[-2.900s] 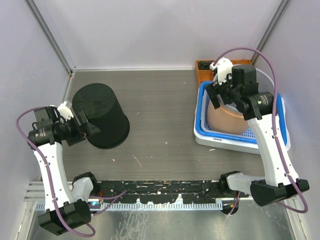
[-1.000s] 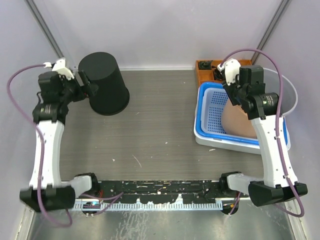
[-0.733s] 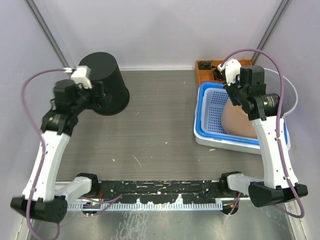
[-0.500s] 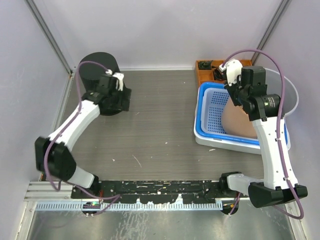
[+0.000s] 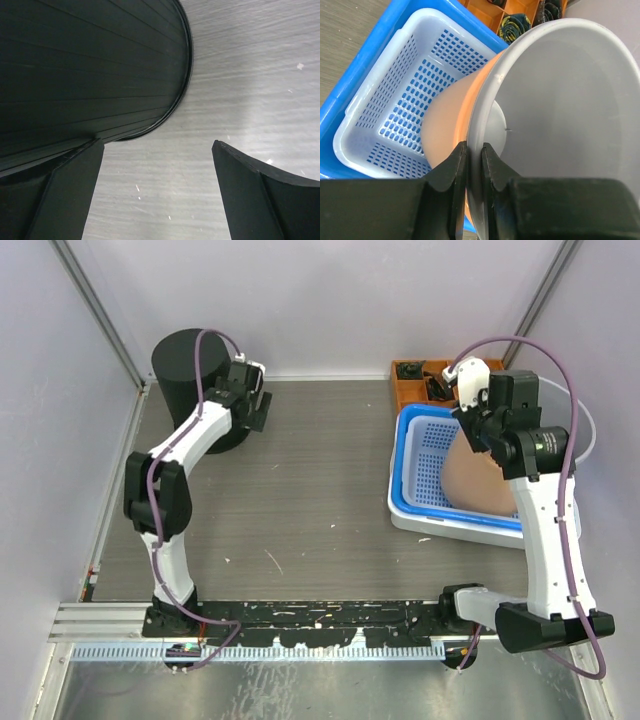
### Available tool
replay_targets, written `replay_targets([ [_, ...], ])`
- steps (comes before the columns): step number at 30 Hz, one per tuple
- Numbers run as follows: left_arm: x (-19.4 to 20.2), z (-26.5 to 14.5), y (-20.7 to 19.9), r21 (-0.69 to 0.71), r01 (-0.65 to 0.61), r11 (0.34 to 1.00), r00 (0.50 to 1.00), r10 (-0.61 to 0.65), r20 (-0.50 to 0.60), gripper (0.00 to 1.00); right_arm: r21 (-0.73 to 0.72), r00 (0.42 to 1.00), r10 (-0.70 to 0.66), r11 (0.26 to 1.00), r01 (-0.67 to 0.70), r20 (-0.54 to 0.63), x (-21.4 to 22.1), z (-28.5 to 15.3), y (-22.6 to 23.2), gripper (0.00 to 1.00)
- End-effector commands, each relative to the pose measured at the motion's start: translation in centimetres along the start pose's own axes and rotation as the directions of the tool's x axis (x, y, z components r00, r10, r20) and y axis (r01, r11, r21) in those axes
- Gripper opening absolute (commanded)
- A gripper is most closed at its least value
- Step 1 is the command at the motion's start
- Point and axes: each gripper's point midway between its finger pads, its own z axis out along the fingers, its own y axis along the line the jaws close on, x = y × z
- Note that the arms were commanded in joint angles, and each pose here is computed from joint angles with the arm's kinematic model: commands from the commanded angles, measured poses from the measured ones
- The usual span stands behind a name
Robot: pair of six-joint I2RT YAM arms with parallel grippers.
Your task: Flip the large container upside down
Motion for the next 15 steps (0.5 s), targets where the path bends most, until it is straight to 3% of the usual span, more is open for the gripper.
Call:
replay_targets([
  [1,-0.8,3.2,4.7,-0.128,0.039,0.991,0.999,-0.043,-0.025,0.93,0.085,0.986,-0.021,0.996,0.008,0.164,-4.6,-3.3,-2.9,0.01],
  [6,0.6,6.0,8.3,-0.112,0.175,0.978,0.975,-0.188,-0.119,0.92,0.125,0.966,-0.067,0.991,0.037,0.249,-7.3,-5.5,-4.4,0.01],
  [10,1.3,6.5,10.1,-0.123,0.21,0.97,0.963,-0.227,-0.148,0.92,0.174,0.946,-0.081,0.984,0.026,0.314,-9.4,-7.8,-6.0,0.0],
  [15,1.7,5.8,10.0,-0.116,0.218,0.969,0.959,-0.235,-0.156,0.92,0.14,0.958,-0.126,0.986,0.092,0.257,-8.2,-6.4,-5.0,0.0],
])
